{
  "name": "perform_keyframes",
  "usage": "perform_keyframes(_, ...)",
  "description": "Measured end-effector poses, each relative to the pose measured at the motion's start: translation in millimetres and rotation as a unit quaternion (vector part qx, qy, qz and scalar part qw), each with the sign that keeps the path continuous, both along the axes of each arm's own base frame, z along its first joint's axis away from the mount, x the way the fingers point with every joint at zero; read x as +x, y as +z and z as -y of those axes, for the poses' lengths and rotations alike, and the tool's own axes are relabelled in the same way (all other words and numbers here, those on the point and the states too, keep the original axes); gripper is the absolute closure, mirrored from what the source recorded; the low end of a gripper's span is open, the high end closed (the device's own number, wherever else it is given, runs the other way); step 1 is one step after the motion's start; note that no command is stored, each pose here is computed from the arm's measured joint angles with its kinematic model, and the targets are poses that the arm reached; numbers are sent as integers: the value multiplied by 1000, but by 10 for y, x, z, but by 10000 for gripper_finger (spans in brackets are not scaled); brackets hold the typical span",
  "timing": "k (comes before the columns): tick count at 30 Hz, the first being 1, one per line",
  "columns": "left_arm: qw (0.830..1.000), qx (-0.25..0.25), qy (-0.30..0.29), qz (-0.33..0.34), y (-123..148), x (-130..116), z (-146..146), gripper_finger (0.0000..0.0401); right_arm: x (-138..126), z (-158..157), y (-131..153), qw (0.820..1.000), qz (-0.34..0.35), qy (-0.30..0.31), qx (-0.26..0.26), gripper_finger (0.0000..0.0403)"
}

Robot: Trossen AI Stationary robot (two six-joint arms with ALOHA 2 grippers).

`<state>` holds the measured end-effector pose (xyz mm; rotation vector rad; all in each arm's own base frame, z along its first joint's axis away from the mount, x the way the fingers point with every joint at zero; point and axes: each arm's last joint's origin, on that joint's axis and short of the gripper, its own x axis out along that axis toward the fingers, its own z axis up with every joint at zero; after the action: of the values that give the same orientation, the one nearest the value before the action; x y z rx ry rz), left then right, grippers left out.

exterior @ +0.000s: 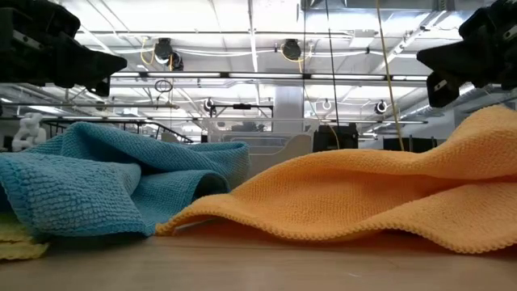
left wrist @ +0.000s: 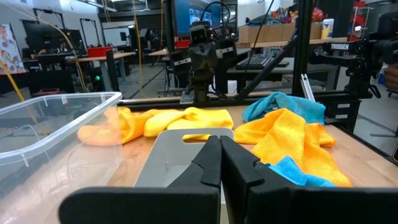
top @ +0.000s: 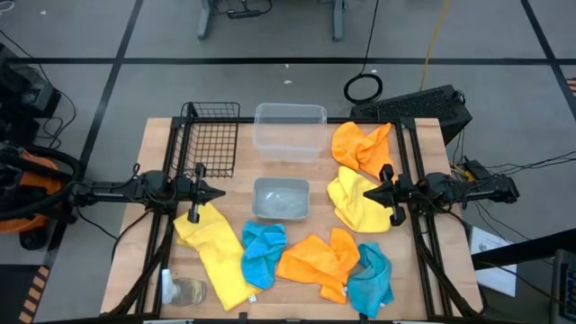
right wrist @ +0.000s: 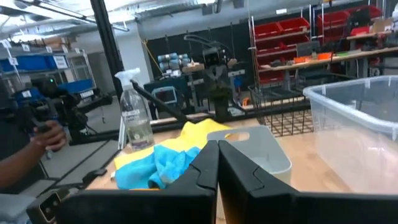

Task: Sort microfiber towel by color & place in baskets
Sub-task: Put the right yellow microfiber cloth into the transparent bin

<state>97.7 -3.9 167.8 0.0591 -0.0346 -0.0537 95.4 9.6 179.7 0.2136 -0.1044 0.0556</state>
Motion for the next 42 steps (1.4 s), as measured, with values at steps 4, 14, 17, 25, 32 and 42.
perform_keyframes(4, 1000, 0, 0, 0, 0, 0, 0, 399, -27, 3, 152, 1000, 13, 0, -2, 403)
perform_keyframes(14, 1000, 0, 0, 0, 0, 0, 0, 399, -92, 11, 714, 999, -19, -1, -32, 403)
perform_keyframes(17, 1000, 0, 0, 0, 1, 0, 0, 399, -101, 12, 915, 999, -29, -1, -36, 403)
perform_keyframes(25, 1000, 0, 1, 0, 1, 0, -1, 399, -96, 11, 1445, 997, -52, -1, -49, 403)
perform_keyframes(32, 1000, 0, 14, 1, 1, 0, -8, 399, -61, 7, 1843, 996, -54, -2, -69, 403)
perform_keyframes(42, 1000, 0, 15, -1, -2, 0, -8, 399, 63, 9, 2186, 993, -51, -34, -101, 403)
